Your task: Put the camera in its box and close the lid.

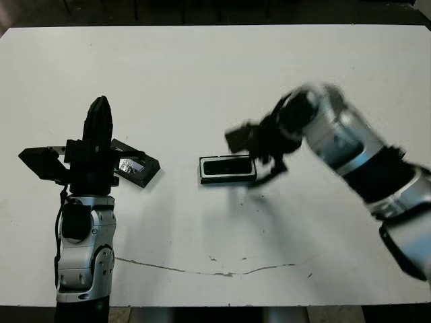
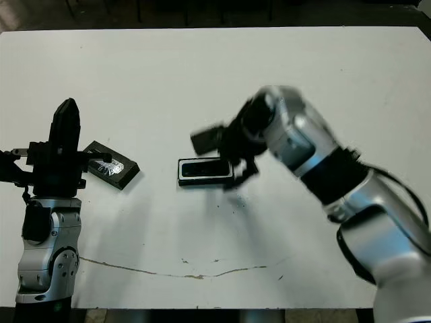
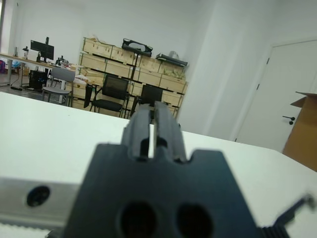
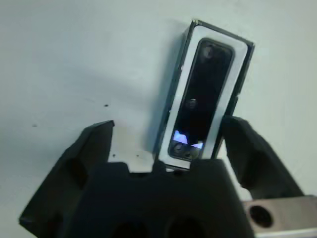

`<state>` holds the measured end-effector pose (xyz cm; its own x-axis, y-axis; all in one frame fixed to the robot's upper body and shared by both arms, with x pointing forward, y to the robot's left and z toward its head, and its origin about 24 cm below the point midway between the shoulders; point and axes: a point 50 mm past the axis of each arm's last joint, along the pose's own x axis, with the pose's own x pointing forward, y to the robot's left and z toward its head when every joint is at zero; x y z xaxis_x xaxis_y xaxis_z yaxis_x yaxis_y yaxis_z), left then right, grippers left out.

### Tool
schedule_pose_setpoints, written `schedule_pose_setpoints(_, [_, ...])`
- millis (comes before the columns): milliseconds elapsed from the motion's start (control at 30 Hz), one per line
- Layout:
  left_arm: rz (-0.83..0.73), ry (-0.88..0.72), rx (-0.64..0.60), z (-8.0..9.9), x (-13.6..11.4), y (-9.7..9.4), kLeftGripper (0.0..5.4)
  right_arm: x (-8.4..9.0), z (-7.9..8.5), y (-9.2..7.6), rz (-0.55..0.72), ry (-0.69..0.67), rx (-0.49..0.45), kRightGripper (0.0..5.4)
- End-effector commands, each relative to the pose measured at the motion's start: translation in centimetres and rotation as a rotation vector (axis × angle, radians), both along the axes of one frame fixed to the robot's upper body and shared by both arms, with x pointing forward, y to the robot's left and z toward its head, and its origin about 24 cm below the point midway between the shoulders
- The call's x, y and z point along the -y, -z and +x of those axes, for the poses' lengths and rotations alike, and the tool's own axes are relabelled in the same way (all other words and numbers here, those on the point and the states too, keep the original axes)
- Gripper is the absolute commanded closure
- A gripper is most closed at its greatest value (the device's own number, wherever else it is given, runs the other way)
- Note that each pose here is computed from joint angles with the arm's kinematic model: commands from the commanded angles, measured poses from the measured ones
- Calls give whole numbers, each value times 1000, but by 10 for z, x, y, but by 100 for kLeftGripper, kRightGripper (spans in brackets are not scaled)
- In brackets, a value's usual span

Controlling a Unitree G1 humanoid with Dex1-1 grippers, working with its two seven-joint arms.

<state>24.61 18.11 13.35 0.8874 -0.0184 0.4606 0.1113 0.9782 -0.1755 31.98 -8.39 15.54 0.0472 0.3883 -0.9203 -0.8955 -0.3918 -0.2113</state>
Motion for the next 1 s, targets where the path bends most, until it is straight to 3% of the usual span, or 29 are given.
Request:
schedule_pose_setpoints(33, [6,-11,-41,-1,-2,7,540,3,1,3,-9,-20,-31,8])
schedule_pose_setpoints(567, [10,-15,-43,-1,-3,8,540,28,16,-43,165,196,86,2])
schedule_pose_setpoints(833, [10,-12,-44,-1,-3,8,540,53,19,-75,426,333,156,2])
schedule_pose_setpoints(900, [10,-11,-45,0,-3,8,540,60,18,-79,550,393,186,2])
schedule_pose_setpoints(1000, [7,-6,-47,0,-4,9,540,71,16,-73,776,492,212,32])
